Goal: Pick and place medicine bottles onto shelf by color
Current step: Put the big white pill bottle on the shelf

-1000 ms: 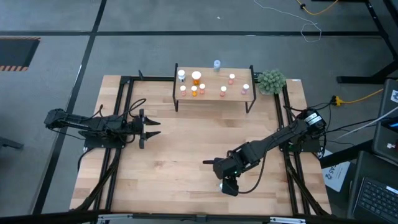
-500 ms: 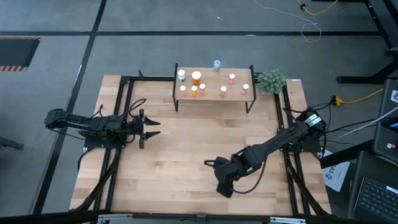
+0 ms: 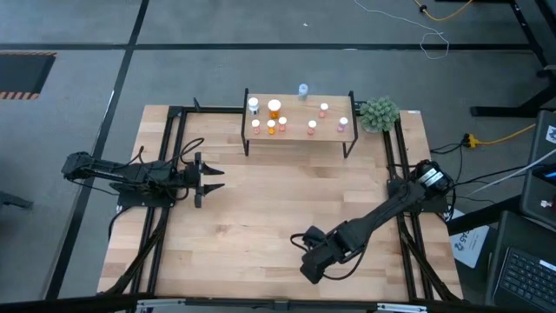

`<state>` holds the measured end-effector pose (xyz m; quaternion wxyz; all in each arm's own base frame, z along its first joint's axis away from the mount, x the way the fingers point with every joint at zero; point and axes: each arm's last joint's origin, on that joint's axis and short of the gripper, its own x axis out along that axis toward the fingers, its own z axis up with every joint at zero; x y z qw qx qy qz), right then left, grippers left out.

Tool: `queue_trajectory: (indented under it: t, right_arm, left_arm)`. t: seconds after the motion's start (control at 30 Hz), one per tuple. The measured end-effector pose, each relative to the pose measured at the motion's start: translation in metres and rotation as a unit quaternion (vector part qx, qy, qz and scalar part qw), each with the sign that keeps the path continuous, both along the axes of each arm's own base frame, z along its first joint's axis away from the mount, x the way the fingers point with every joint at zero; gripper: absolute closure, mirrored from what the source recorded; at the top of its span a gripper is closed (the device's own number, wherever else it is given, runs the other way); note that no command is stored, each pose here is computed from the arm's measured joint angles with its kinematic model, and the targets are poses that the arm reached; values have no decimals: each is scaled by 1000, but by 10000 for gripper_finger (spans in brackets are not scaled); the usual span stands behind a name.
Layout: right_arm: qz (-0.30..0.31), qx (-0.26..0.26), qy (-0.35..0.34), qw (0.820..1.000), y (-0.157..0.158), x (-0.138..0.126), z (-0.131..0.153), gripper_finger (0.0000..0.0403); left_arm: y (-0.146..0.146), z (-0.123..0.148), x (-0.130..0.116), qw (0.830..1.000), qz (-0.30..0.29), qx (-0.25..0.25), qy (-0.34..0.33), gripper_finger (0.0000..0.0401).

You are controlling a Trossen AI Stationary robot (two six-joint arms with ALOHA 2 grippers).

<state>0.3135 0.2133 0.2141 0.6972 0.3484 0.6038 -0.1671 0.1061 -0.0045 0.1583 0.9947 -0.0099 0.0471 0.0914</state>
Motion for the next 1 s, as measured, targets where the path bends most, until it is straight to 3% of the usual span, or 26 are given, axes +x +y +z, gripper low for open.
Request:
queue_trajectory:
  t: [0.23, 0.67, 0.87, 1.0]
  right_arm:
    - [-4, -17, 27, 999, 1, 5, -21, 126]
    - [-3, -29, 12, 999, 1, 8, -22, 126]
    - [135, -74, -21, 988, 0, 9, -22, 126]
    - [255, -90, -73, 960, 4, 15, -21, 126]
  left_arm:
    - [0, 0, 0, 1000, 0, 0, 0, 212]
    - [0, 0, 0, 1000, 0, 1, 0, 212]
    - [0, 0, 0, 1000, 0, 1, 0, 212]
    - [0, 0, 0, 1000, 0, 1, 0, 212]
